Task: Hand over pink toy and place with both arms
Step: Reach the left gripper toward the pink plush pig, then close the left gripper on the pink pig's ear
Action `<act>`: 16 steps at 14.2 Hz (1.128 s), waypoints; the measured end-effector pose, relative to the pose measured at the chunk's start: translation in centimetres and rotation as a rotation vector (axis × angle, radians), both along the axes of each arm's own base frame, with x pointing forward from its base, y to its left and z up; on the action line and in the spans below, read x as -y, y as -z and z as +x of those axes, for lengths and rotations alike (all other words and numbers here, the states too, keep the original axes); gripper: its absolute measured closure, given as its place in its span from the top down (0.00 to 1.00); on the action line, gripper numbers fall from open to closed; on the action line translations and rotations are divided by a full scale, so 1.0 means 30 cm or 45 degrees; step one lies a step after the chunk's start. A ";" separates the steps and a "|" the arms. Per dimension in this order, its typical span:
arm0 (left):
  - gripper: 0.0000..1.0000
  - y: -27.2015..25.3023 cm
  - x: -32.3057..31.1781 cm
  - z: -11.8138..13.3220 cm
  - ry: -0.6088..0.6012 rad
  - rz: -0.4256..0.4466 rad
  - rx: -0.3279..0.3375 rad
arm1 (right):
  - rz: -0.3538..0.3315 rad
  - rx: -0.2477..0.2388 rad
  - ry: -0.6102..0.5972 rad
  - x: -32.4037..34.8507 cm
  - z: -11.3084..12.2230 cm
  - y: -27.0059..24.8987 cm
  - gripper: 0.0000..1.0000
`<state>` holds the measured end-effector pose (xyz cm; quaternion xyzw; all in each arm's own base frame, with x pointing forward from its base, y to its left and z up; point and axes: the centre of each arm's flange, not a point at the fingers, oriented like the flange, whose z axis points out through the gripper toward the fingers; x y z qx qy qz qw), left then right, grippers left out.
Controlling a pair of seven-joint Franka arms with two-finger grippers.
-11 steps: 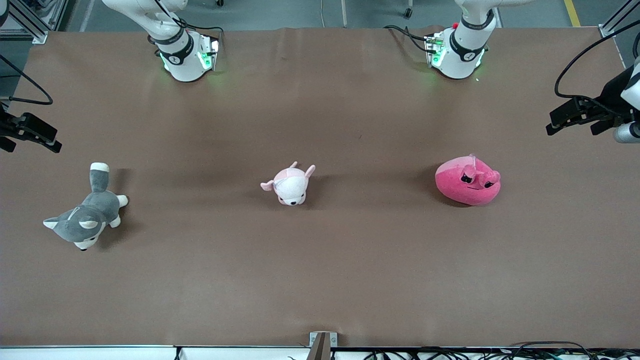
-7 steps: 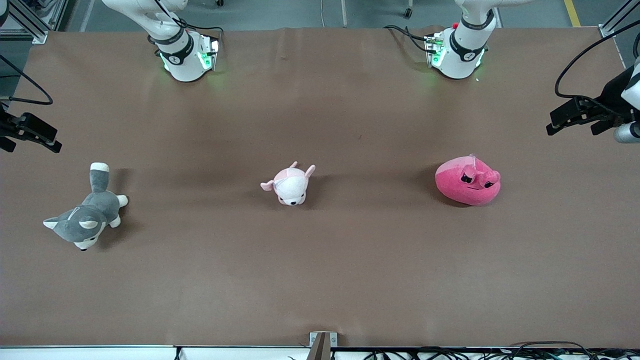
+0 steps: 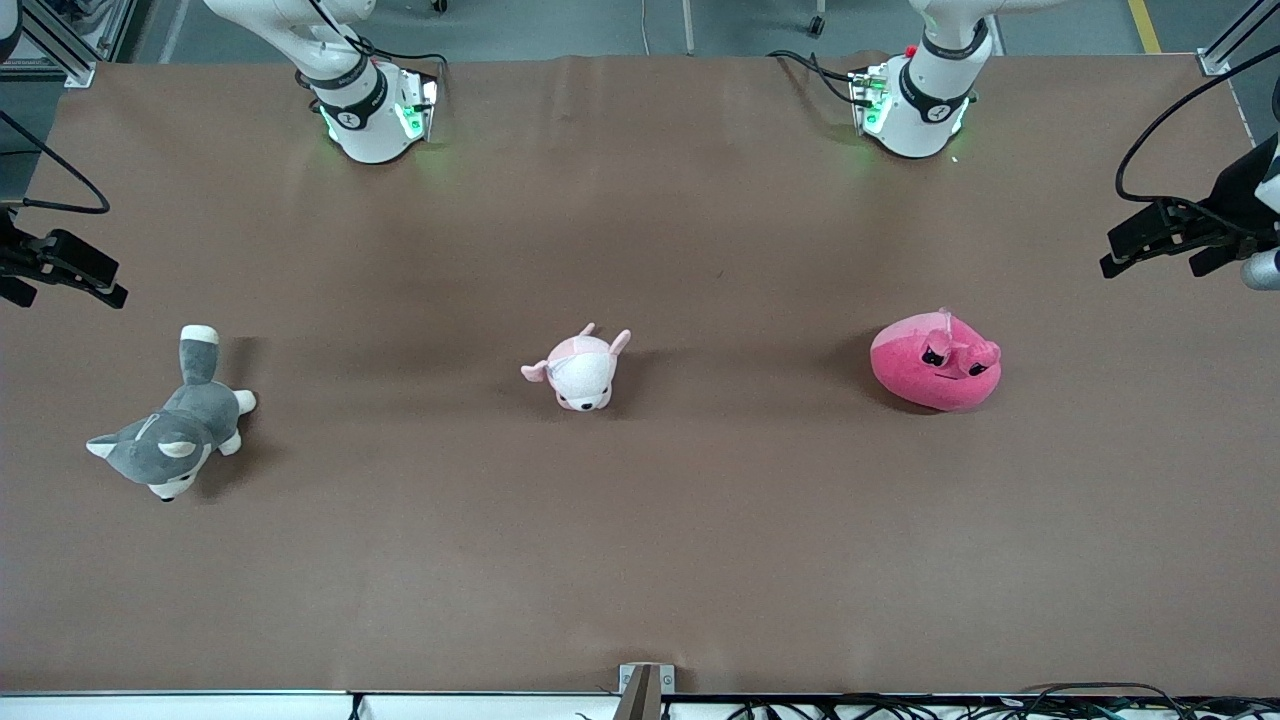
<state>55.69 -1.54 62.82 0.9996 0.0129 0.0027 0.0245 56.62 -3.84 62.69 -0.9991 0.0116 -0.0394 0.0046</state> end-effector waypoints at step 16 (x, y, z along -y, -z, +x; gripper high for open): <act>1.00 0.828 0.057 0.142 -0.161 0.003 -0.260 | 0.150 -0.072 -0.092 -0.192 0.105 0.145 1.00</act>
